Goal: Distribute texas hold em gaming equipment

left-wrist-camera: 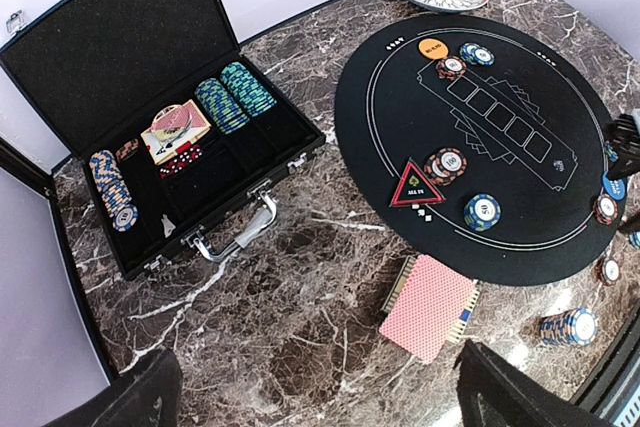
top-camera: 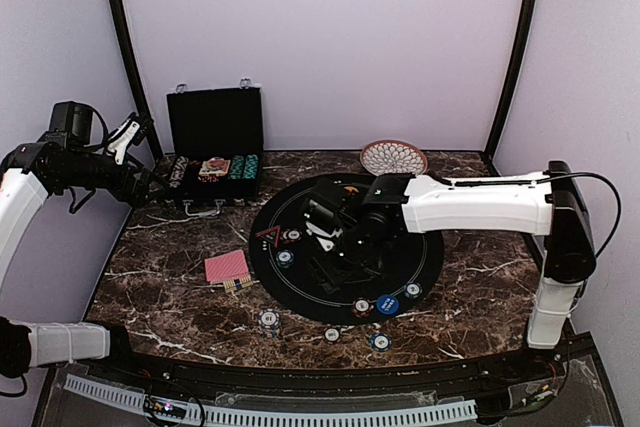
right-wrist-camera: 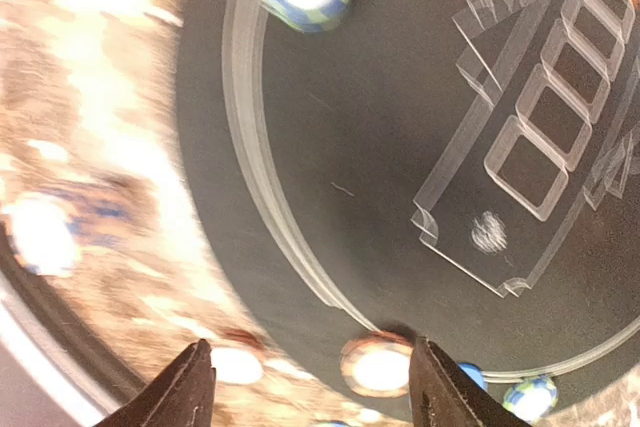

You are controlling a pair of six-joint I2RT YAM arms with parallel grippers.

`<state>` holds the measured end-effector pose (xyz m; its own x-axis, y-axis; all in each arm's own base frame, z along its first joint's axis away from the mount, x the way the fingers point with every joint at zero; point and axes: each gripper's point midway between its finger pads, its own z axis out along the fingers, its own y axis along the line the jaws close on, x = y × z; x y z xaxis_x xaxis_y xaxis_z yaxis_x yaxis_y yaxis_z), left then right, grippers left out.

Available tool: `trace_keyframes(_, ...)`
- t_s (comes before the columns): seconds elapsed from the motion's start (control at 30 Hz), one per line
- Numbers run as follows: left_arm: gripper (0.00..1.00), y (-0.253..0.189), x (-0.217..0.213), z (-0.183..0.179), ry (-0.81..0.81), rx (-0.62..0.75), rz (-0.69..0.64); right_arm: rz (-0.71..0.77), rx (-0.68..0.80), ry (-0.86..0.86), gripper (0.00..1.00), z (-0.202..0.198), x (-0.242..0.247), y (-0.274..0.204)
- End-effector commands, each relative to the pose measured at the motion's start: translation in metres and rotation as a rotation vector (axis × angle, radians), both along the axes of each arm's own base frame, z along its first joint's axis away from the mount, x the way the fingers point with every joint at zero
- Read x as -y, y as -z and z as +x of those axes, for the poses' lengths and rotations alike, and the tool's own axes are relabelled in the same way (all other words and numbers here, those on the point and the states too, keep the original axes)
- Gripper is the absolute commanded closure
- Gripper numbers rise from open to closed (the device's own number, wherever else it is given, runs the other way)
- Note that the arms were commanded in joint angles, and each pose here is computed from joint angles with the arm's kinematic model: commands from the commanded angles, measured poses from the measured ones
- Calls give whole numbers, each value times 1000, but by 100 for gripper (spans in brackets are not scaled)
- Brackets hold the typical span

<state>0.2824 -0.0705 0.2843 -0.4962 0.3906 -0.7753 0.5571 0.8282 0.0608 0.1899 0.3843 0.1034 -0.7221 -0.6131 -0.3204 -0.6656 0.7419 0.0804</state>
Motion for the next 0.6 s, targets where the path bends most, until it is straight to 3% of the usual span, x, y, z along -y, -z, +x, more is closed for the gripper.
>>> trace_keyframes(0.0,1,-5,-1,-6,-2,4,3,53,19,-126,29,-29,-42,-28)
trace_keyframes(0.23,1,-3,0,-6,5,1,-5,82,28,-268,21,-61,-90,-34)
trace_keyframes(0.57,1,-2,0,-10,13,0,1,27,29,-374,19,-76,-119,-4)
